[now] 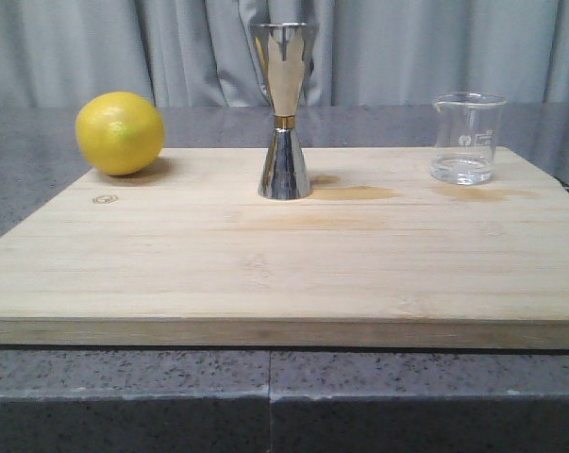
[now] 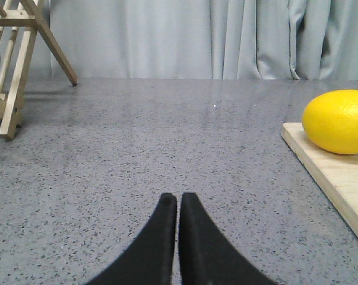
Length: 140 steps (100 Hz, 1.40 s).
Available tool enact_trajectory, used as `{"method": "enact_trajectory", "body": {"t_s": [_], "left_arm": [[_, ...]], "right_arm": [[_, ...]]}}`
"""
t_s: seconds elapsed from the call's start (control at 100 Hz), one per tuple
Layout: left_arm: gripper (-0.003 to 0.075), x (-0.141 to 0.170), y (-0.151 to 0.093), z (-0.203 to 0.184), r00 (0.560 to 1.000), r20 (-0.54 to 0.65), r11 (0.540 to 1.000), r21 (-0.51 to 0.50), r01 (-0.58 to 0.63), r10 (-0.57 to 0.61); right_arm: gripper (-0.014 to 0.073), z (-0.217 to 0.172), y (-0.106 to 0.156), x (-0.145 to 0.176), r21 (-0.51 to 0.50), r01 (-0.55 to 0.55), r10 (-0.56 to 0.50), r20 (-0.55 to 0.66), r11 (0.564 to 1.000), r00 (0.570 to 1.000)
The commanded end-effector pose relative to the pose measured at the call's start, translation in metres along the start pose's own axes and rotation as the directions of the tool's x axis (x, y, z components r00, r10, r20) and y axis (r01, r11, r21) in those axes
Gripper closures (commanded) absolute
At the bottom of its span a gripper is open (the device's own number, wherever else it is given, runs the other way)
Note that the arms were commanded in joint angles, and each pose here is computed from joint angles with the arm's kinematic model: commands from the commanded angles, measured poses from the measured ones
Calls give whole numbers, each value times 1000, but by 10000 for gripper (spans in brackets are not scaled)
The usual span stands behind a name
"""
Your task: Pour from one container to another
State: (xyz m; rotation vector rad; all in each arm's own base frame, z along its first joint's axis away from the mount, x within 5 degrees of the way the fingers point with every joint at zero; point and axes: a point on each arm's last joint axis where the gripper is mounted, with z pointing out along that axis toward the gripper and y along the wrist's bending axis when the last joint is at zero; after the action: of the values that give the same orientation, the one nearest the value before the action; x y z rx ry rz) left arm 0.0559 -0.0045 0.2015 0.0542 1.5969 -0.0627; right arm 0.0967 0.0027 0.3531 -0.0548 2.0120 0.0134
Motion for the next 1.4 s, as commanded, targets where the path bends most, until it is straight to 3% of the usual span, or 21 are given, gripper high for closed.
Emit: {"method": "enact_trajectory", "body": {"t_s": [0.0, 0.66, 0.77, 0.98, 1.17, 1.39], "left_arm": [[739, 0, 1, 0, 997, 79, 1000, -6, 19, -18], [739, 0, 1, 0, 997, 79, 1000, -6, 19, -18], [739, 0, 1, 0, 997, 79, 1000, -6, 19, -18], [739, 0, 1, 0, 997, 79, 1000, -6, 19, -18], [739, 0, 1, 0, 997, 79, 1000, -6, 19, -18], [739, 0, 1, 0, 997, 79, 1000, -6, 19, -18]], "right_arm": [[666, -5, -1, -13, 15, 10, -11, 92, 1000, 996], [666, -11, -1, -6, 19, 9, -12, 118, 1000, 993], [666, -14, -1, 10, 37, 14, -21, 203, 999, 979], [666, -5, -1, 60, 55, -26, -2, 450, 998, 893], [666, 8, -1, 112, 64, -40, 1, 515, 997, 857], [666, 15, -1, 136, 68, -47, 1, 559, 997, 829]]}}
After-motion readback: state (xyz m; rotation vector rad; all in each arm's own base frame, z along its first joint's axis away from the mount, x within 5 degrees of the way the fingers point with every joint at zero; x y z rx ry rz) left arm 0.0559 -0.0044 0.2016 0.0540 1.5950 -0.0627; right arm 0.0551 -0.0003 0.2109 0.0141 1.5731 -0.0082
